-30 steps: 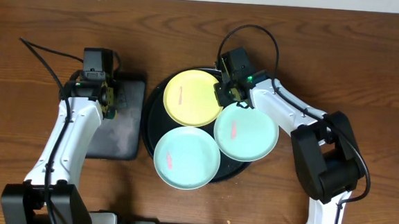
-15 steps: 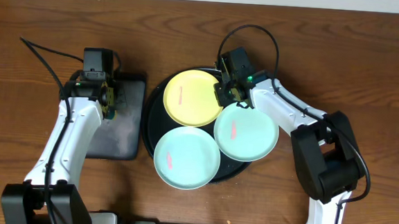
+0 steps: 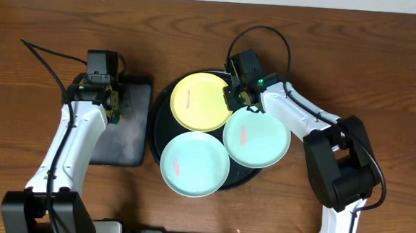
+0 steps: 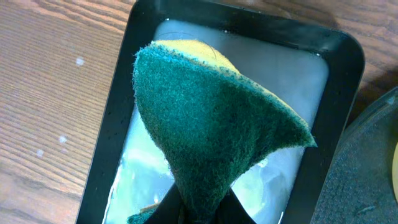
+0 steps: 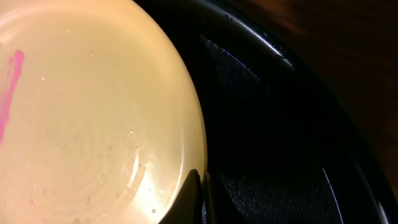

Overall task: Clean dirty plates on tray and stack at the side
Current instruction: 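Lift the green sponge with the left gripper out of the water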

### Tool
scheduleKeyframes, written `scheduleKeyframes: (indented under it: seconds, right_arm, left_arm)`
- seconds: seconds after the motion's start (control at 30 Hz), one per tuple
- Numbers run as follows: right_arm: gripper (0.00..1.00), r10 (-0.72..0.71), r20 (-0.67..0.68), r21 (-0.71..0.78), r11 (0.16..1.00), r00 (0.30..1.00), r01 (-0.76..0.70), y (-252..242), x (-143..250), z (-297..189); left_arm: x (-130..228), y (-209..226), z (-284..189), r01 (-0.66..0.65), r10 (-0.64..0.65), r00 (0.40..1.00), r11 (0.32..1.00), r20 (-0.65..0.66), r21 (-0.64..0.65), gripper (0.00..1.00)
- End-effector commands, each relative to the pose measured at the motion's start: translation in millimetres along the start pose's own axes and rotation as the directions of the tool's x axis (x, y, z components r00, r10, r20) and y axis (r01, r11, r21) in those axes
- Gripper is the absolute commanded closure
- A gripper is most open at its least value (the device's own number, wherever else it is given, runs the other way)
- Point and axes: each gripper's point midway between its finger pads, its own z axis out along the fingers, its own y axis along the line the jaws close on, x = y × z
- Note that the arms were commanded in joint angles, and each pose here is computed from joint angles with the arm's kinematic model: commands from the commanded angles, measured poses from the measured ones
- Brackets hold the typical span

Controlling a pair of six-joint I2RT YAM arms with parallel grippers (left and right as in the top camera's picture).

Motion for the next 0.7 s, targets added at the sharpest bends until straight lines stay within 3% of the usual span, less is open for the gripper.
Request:
scheduleKeyframes:
  seconds: [0.0, 0.67]
  right_arm:
    - [0.99, -0.012, -0.022, 0.013, 1.0, 1.0, 0.013, 1.2, 7.1, 6.6]
    - [0.99, -0.011, -0.026, 0.014, 1.0, 1.0, 0.012, 0.7, 7.9, 6.5]
  left_arm:
    - [1.4, 1.0, 2.9, -0.002, 0.002, 1.0, 1.0, 0.001, -0.014, 0.93]
    - [-2.8, 0.4, 2.9, -0.021, 0.021, 1.0, 1.0, 0.018, -0.012, 0.93]
